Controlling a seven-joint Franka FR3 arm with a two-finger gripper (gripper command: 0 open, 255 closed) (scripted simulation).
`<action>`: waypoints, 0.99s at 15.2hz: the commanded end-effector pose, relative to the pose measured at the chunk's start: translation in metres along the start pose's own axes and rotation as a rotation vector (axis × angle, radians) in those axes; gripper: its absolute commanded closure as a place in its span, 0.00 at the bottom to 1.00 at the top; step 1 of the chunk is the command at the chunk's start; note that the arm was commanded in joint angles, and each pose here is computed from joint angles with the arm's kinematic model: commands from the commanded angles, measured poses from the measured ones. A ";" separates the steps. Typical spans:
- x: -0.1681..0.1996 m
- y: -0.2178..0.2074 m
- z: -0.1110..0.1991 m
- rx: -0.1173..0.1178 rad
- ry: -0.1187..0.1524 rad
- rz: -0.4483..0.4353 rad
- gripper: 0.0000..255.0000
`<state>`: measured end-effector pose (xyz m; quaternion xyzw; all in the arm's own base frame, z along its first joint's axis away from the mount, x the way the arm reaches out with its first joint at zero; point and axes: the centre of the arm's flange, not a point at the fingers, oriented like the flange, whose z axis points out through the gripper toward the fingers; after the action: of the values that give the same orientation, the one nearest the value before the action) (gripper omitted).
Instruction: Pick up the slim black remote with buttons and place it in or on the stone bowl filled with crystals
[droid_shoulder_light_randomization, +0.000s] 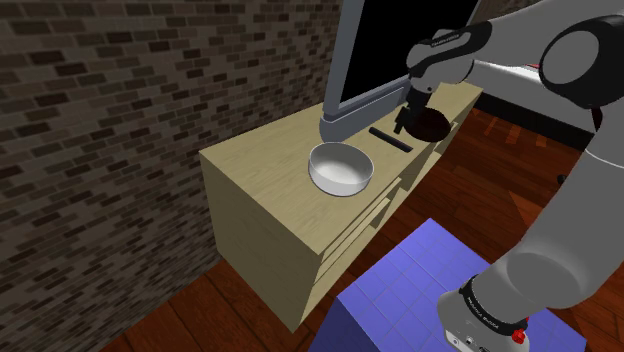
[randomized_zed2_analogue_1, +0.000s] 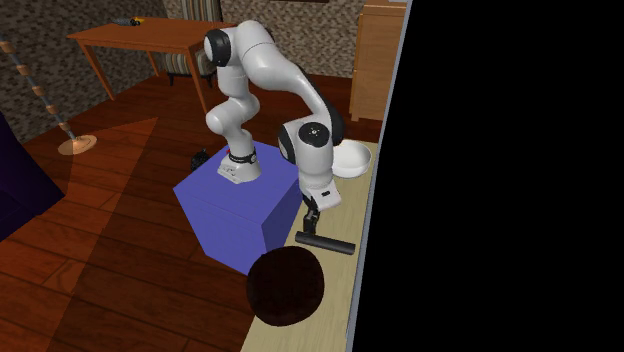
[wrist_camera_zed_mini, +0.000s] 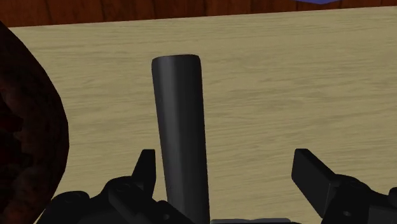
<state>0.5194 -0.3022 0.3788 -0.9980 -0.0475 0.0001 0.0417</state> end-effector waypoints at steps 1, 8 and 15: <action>0.013 0.018 0.015 -0.001 -0.009 -0.003 0.00; 0.017 0.027 0.054 -0.002 -0.014 -0.004 0.00; 0.017 0.027 0.062 -0.002 -0.014 -0.004 0.00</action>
<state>0.5388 -0.3226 0.3148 -0.9979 -0.0498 0.0069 0.0403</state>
